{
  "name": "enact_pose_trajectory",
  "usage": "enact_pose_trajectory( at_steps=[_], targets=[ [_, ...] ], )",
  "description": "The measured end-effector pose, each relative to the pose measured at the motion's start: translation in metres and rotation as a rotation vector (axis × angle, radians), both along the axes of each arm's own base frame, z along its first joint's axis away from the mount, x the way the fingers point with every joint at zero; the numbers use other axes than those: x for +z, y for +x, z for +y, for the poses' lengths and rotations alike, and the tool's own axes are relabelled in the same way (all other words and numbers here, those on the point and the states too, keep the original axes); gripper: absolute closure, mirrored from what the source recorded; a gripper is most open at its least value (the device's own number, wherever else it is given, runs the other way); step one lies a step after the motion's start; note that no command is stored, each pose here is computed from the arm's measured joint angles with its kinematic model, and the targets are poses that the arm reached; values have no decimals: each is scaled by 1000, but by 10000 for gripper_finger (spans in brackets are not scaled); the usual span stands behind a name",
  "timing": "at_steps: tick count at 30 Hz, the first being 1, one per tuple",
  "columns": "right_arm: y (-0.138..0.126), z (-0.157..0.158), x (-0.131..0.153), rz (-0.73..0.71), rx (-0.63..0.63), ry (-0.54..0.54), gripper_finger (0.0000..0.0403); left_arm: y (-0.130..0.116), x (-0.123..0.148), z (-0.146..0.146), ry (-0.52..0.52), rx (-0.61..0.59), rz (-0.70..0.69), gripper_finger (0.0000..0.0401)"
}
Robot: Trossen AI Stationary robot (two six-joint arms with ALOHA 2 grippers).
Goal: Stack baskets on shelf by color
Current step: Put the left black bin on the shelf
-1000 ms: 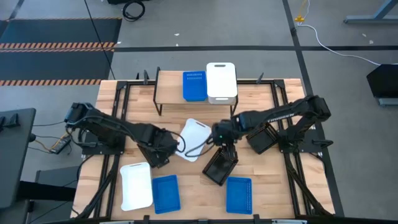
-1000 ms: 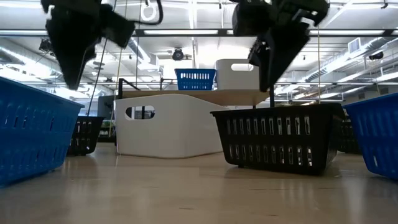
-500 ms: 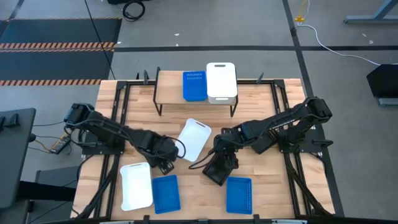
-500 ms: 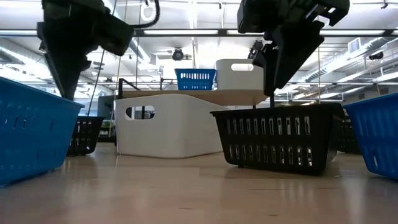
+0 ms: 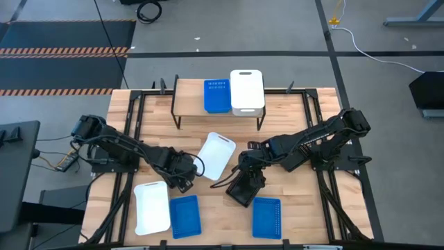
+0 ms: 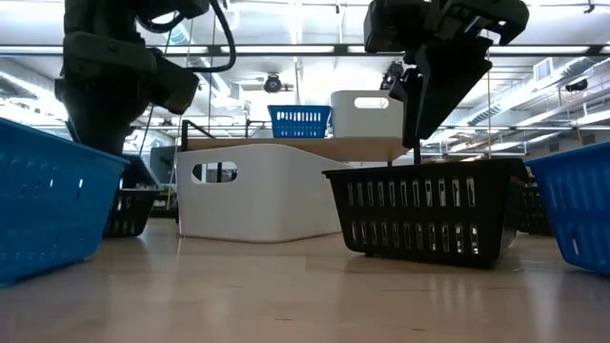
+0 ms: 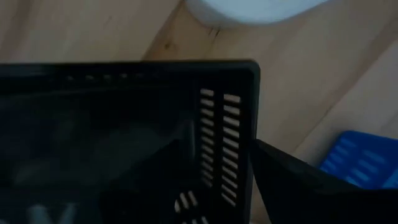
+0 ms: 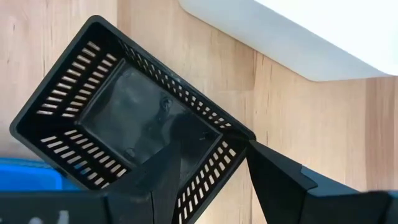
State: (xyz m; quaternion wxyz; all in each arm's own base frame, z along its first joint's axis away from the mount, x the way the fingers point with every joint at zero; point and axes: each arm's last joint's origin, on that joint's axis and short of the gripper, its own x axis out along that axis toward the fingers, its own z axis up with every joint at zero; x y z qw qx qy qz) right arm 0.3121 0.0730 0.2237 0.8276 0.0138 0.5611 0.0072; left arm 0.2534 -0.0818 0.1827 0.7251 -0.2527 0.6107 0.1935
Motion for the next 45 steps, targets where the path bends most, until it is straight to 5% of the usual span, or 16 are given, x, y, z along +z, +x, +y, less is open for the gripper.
enact_pose_trajectory(
  at_steps=[15,32,41,45],
  targets=[
    [0,0,0,5,-1,-1,212,5,5,-2,-58,-54,-23,203],
    [0,0,0,4,-5,-2,212,4,6,2,75,-74,-12,210],
    [-3,4,-1,15,-12,-4,212,8,-14,0,103,-143,87,234],
    [-3,7,0,2,-22,-36,212,6,-15,4,110,-170,124,275]
  ],
)
